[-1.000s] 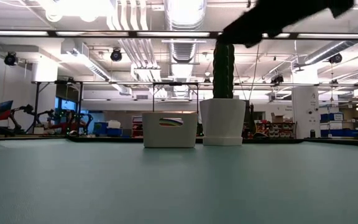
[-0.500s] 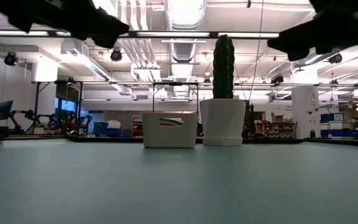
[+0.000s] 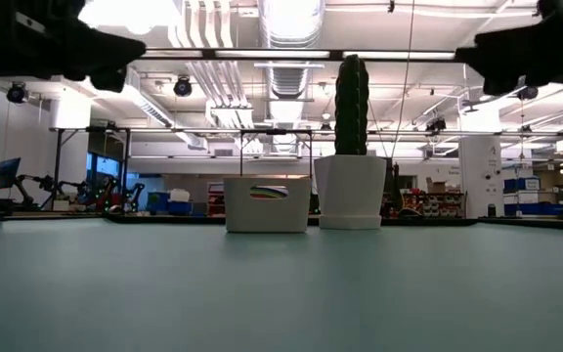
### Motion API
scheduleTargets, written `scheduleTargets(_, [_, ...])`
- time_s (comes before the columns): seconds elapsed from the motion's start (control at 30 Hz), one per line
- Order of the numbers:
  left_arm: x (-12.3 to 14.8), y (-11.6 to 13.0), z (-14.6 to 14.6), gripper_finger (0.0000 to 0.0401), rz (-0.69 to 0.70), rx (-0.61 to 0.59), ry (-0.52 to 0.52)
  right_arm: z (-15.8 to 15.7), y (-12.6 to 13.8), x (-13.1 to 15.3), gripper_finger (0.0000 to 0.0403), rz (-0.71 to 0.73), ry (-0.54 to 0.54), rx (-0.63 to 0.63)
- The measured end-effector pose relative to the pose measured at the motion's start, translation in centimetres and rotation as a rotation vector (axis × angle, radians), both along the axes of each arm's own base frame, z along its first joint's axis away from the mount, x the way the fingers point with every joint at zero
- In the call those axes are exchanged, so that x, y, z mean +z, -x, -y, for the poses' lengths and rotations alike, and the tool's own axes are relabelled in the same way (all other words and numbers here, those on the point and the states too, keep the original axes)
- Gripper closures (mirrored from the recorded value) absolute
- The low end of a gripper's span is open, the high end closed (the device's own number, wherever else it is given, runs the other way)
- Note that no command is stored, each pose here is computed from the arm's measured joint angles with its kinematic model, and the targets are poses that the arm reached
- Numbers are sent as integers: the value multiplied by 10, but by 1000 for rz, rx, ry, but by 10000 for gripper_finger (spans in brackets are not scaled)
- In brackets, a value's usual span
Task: Nest measuring cups in basket
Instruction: Return to Home Position
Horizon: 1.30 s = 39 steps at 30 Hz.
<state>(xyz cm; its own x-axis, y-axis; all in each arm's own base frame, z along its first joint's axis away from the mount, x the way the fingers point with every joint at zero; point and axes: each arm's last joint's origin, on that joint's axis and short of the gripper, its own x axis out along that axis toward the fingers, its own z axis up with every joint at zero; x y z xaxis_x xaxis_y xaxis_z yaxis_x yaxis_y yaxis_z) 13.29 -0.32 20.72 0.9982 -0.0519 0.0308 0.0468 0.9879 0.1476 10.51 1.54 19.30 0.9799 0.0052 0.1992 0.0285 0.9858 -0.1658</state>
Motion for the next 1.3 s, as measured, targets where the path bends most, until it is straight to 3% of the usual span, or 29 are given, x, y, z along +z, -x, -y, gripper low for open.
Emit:
scheduleTargets(0.27, [-22,25,-1,401,132,-1,29,2,9,-1,202,11,101,-21])
scheduleTargets(0.4, [-22,31,-1,401,144,4,47,2,13,-1,202,32,158,-32])
scheduleTargets(0.57, [-21,36,-1,401,171,25,33,1,11,-11,202,-40,206,-3])
scheduleTargets(0.8, [-22,36,-1,401,158,26,31,1,10,-14,202,-71,159,16])
scheduleTargets(1.0, [-22,34,-1,401,139,25,37,1,9,-16,202,-95,54,31])
scheduleTargets(1.3, [-22,34,-1,401,136,25,38,1,8,-17,202,-109,54,31])
